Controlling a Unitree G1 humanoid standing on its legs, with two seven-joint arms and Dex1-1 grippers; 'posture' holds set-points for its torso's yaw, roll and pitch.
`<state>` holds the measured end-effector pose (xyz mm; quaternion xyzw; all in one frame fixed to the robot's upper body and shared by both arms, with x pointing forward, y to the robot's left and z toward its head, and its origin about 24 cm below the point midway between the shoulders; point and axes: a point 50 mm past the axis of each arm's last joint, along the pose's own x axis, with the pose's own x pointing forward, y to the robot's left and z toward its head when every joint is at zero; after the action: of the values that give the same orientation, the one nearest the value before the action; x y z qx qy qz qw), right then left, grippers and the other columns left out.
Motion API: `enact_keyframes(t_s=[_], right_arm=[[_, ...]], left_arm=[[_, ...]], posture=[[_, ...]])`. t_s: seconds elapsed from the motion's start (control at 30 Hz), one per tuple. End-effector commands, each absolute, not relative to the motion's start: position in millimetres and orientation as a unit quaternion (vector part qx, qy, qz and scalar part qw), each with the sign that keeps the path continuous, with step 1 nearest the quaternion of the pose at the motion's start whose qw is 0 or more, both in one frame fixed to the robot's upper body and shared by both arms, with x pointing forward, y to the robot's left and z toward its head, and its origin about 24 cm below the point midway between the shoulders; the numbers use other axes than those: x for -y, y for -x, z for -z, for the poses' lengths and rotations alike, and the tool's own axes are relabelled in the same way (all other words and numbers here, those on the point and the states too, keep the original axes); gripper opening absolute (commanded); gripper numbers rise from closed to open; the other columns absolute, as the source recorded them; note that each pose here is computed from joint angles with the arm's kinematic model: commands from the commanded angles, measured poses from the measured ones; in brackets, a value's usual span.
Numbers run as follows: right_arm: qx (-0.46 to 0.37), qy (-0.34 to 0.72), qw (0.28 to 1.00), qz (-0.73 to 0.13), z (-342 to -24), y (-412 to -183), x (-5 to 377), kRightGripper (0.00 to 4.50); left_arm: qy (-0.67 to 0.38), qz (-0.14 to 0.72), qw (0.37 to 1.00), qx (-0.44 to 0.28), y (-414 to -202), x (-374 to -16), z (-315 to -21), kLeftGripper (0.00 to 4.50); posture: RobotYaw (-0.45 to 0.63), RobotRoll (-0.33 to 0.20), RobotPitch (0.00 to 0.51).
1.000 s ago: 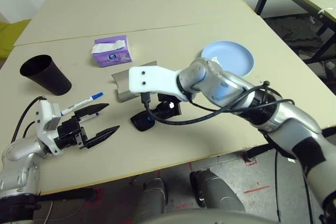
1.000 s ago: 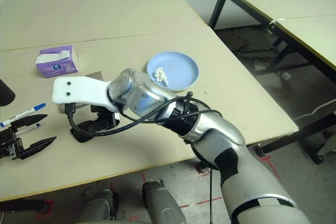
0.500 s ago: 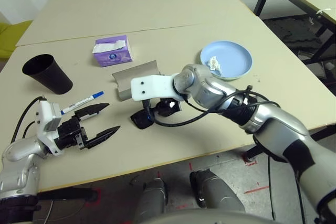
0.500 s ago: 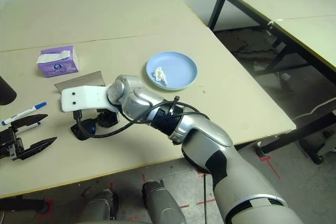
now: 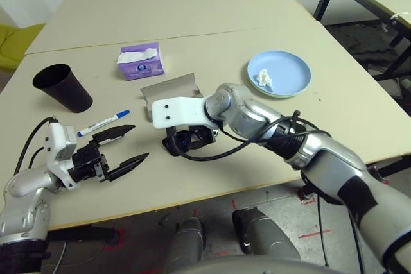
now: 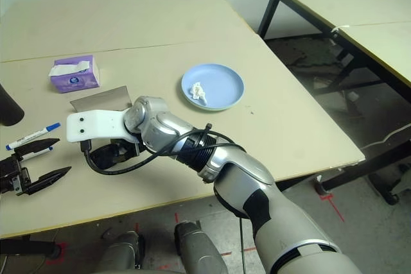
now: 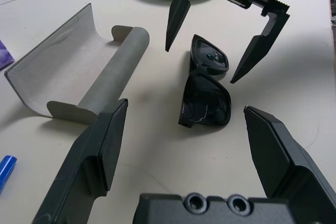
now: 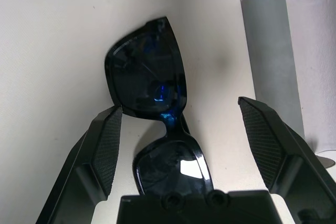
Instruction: Organize and tidy the items on the table.
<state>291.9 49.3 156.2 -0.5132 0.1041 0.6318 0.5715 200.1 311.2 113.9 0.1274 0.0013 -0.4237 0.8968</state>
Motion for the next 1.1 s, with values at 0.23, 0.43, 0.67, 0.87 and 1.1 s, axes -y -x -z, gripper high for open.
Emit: enact_keyframes(t_s=[0.23,0.43,0.67,0.87,1.1], right_arm=[[-0.100,0.526,0.557,-0.635,-149,-293,-49,4.47],[-0.100,0.531,0.552,-0.635,-147,-293,-48,4.47],[-0.107,0.535,0.545,-0.637,-143,-294,-45,4.47],[-0.109,0.535,0.544,-0.637,-143,-294,-43,4.47],[-0.117,0.536,0.543,-0.636,-140,-295,-39,4.47]], left_arm=[[-0.126,0.426,0.896,-0.001,-201,-307,-114,4.50],[-0.126,0.424,0.897,0.002,-201,-306,-115,4.50],[-0.125,0.425,0.897,0.003,-202,-305,-116,4.50],[-0.124,0.425,0.897,0.004,-201,-304,-115,4.50],[-0.123,0.426,0.896,0.005,-201,-303,-114,4.50]], posture=[[-0.06,0.000,0.149],[-0.06,0.000,0.149],[-0.06,0.000,0.150],[-0.06,0.000,0.147],[-0.06,0.000,0.149]])
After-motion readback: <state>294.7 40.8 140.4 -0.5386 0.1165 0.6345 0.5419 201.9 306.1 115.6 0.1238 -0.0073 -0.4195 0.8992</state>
